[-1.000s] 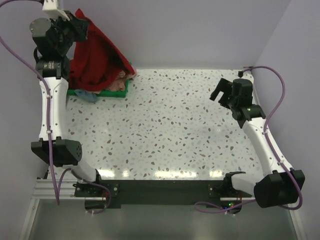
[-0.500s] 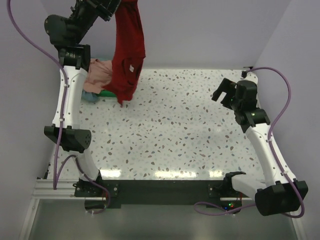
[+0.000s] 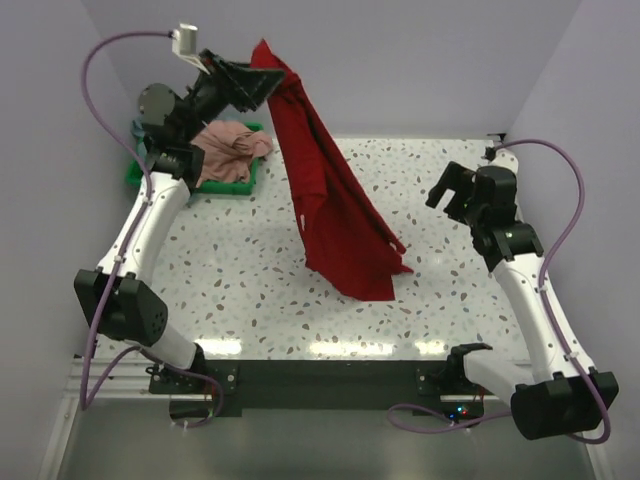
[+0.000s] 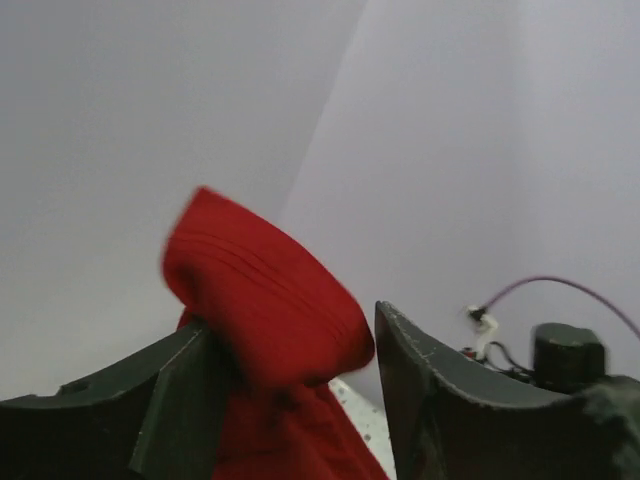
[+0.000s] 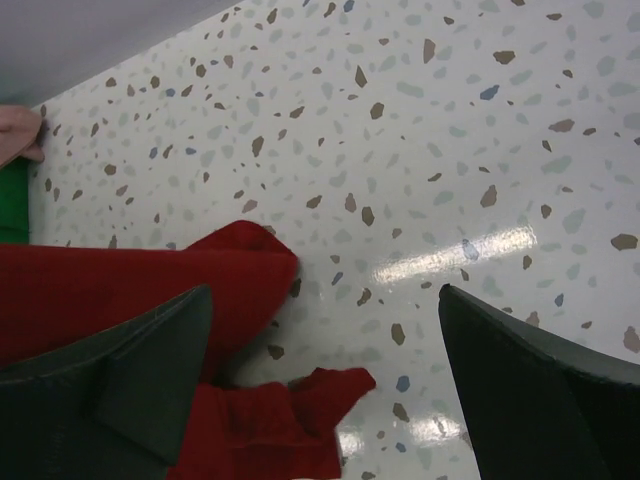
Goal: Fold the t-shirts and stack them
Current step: Move the tshirt to the center of the board, then flatten the tshirt out
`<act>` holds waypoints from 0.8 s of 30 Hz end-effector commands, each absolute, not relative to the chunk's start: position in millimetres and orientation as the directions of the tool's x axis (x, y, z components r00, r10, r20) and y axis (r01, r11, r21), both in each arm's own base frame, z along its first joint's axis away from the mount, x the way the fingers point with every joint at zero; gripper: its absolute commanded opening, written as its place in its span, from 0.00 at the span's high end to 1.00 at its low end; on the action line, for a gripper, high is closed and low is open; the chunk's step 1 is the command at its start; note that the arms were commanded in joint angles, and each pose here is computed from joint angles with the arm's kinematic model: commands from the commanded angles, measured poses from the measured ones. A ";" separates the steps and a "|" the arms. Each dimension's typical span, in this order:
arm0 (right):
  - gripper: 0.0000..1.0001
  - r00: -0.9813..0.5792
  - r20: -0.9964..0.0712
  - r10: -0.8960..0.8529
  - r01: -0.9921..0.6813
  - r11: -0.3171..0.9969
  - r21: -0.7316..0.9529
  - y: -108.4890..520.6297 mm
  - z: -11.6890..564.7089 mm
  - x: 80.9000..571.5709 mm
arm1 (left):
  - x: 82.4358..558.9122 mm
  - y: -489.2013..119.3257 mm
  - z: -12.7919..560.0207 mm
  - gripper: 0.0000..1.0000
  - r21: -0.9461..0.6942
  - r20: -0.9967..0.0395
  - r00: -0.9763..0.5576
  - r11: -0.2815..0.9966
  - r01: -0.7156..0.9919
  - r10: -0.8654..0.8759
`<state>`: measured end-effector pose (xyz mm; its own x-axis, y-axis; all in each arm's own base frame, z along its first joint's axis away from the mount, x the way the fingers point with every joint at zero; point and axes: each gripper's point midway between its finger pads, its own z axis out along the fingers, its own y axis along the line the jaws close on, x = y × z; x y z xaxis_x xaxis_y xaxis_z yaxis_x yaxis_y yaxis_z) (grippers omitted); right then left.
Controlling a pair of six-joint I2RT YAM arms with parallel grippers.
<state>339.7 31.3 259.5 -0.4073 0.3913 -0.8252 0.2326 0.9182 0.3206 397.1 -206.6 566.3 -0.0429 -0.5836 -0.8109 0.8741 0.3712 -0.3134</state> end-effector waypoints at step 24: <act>0.18 -0.761 -0.624 0.179 0.011 0.965 0.264 144.0 119.6 284.6 | 310.9 -108.1 81.4 0.20 -0.318 -0.537 -0.837 0.944 0.089 -0.101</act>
<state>276.6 122.4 116.6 -0.7708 0.1782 -0.6116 0.0405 0.9719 0.2321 334.0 -98.5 96.1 -0.7967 -0.1567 -0.5837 0.0326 0.9533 -0.3004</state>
